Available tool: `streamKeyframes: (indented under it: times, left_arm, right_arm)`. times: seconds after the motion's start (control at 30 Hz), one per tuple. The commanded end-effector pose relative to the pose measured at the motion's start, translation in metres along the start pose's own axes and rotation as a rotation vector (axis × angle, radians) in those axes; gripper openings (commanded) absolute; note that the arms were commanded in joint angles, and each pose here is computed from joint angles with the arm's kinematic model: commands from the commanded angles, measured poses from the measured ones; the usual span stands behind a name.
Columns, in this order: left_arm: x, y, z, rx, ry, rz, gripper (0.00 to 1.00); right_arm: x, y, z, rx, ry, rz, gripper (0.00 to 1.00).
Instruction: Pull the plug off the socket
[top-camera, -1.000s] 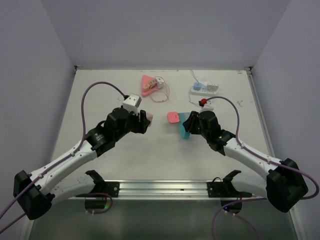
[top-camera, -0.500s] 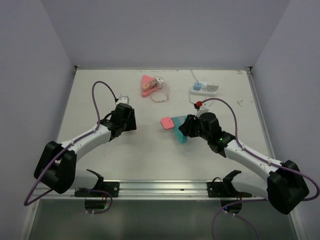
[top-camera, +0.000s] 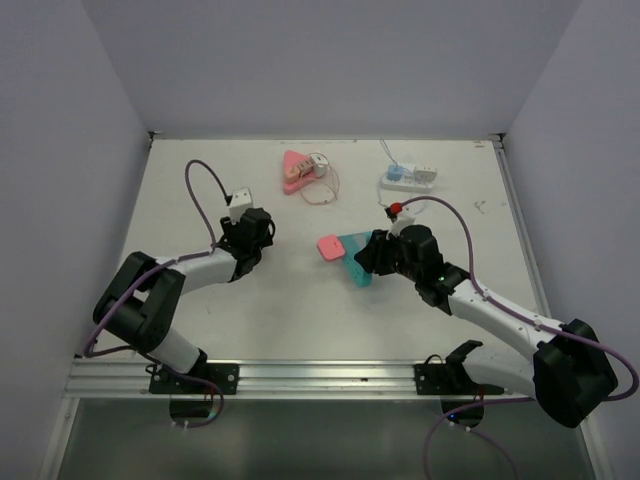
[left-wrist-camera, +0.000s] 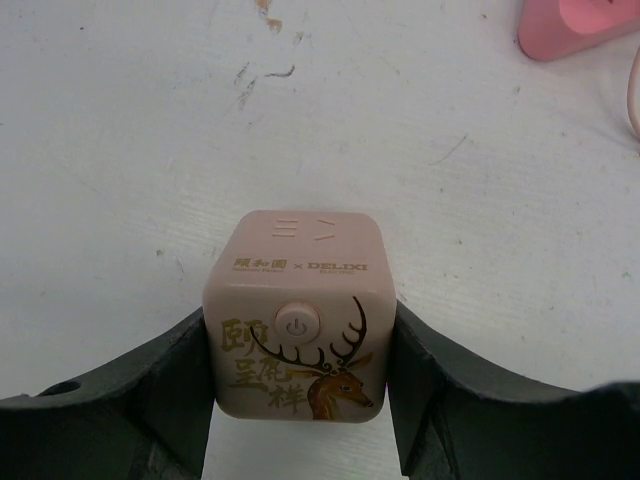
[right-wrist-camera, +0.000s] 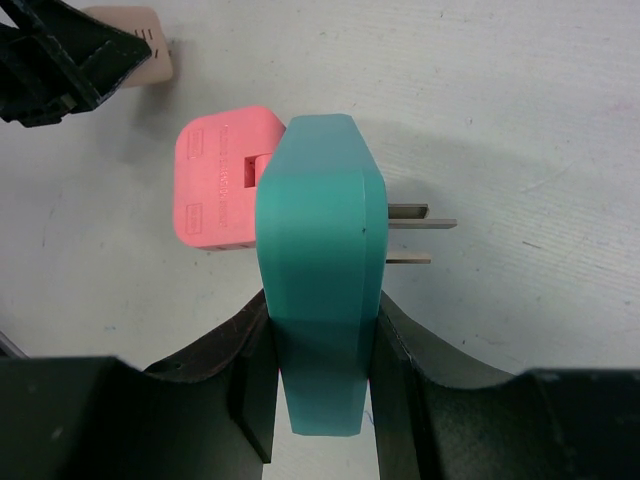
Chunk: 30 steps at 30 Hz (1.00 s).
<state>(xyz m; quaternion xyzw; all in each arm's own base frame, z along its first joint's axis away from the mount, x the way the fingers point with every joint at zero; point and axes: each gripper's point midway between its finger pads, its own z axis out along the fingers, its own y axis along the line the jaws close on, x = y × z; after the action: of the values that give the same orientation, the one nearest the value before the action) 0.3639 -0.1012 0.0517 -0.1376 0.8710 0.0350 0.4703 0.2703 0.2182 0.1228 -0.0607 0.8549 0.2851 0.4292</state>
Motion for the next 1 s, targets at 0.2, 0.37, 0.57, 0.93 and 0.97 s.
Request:
streamKeyframes:
  times: [0.2, 0.37, 0.57, 0.93, 0.97]
  left_arm:
    - [0.013, 0.006, 0.007, -0.023, -0.027, -0.161, 0.62]
    - [0.018, 0.01, -0.003, -0.01, -0.008, -0.179, 0.84]
    - [0.009, 0.009, -0.018, 0.026, -0.007, -0.209, 0.93]
    - [-0.026, -0.005, -0.079, 0.215, 0.017, -0.275, 1.0]
    - [-0.025, -0.007, -0.084, 0.234, 0.03, -0.274, 0.99]
  right_arm:
    - [-0.018, 0.015, 0.0, -0.066, -0.065, -0.028, 0.0]
    - [-0.015, 0.015, 0.001, -0.07, -0.055, -0.029, 0.0]
    - [-0.016, 0.017, -0.002, -0.076, -0.057, -0.028, 0.0]
    - [-0.019, 0.025, -0.01, -0.11, -0.066, -0.022, 0.0]
    - [-0.021, 0.028, -0.012, -0.128, -0.07, -0.023, 0.0]
